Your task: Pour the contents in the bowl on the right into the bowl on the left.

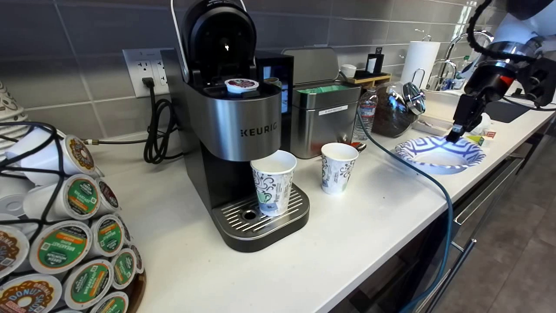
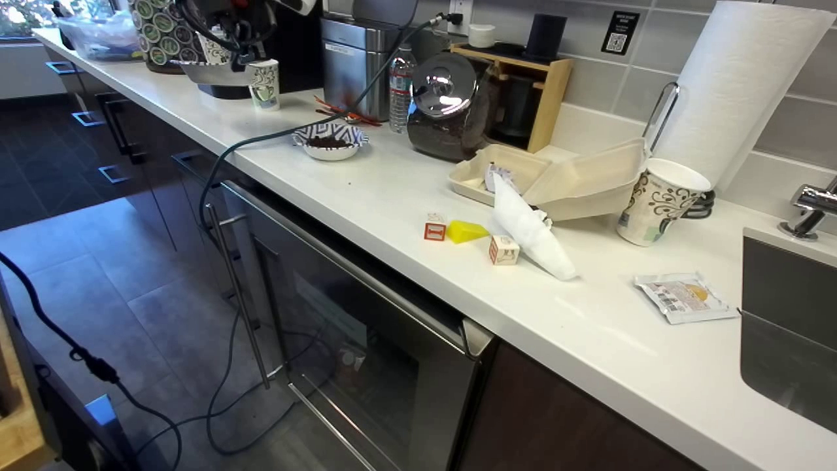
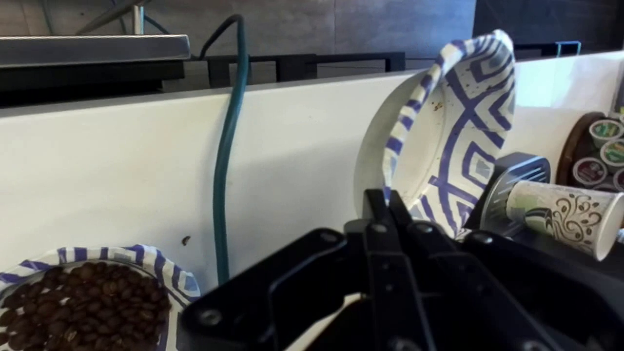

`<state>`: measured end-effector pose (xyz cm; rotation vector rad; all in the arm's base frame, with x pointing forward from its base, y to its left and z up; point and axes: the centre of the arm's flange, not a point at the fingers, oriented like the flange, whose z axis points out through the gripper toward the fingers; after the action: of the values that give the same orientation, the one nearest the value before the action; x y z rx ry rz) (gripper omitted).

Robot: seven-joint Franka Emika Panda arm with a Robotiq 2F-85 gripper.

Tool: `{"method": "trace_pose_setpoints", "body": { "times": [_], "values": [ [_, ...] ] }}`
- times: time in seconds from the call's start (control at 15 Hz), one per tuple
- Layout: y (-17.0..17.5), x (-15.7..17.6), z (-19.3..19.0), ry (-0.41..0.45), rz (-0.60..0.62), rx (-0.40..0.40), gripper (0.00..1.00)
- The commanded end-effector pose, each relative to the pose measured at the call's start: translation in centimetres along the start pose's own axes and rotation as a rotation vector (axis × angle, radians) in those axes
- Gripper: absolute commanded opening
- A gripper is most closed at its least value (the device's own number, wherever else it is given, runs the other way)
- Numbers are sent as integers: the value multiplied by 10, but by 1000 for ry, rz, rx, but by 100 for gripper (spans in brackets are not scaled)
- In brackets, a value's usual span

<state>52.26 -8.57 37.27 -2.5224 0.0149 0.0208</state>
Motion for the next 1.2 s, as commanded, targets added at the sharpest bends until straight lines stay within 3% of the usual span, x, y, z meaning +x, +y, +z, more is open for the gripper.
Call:
{"method": "trace_pose_setpoints", "body": {
  "times": [0.0,0.2,0.33,0.4,0.67,0.87,1.13],
  "values": [
    [26,30,4,31,159,116,1],
    [39,39,12,95,236,141,1],
    [38,38,19,159,218,89,1],
    [42,34,11,110,205,106,1],
    [42,35,12,117,204,100,3],
    [40,44,32,230,322,139,1],
    [43,55,56,316,390,168,1]
  ]
}}
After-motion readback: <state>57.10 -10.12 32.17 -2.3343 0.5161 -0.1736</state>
